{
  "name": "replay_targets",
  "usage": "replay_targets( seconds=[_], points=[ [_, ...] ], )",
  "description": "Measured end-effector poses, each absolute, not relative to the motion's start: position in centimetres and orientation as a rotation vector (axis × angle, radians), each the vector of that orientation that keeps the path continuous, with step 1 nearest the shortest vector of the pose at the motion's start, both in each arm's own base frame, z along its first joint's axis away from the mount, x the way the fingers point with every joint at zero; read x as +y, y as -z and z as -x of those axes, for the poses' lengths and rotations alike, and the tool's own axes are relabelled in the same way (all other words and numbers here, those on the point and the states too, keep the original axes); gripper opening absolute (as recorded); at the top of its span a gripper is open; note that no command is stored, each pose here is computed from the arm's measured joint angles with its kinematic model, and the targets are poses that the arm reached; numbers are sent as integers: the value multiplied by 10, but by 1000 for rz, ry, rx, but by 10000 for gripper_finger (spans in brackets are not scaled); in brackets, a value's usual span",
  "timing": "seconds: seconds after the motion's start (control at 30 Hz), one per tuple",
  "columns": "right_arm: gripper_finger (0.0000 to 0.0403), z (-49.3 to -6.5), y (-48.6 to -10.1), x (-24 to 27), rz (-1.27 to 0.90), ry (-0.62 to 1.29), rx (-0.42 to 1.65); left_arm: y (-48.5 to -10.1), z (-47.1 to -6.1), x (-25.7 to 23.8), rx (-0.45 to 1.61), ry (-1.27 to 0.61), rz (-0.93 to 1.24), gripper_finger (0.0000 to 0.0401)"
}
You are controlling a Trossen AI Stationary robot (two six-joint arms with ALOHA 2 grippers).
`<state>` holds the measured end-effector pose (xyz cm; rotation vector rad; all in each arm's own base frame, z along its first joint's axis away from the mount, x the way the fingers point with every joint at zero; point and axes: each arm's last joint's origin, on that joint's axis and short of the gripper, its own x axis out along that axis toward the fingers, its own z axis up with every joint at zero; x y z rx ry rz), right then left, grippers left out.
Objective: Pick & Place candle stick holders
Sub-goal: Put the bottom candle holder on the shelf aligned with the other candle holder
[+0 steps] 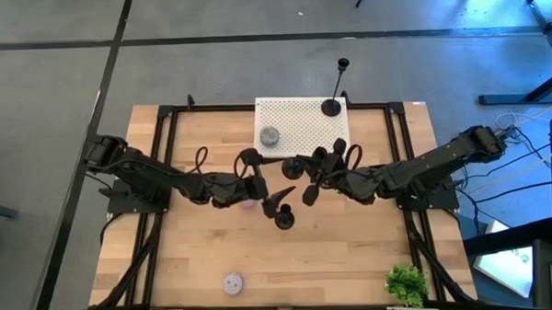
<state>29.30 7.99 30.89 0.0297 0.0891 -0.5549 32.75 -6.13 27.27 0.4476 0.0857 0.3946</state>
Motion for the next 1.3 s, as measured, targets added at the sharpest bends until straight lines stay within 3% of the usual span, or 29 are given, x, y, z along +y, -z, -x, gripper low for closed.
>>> replay_targets(
  seconds=[0.37, 0.93, 1.3],
  points=[
    [11, -294, -309, 82, -36, 489, 89, -272, -328, -60, 84, -399, -425, 323],
    [12, -310, -300, 87, 25, 440, 65, -272, -329, -57, 75, -358, -379, 287],
    [12, -310, -298, 88, 34, 387, 84, -271, -329, -57, 71, -334, -371, 242]
  ],
)
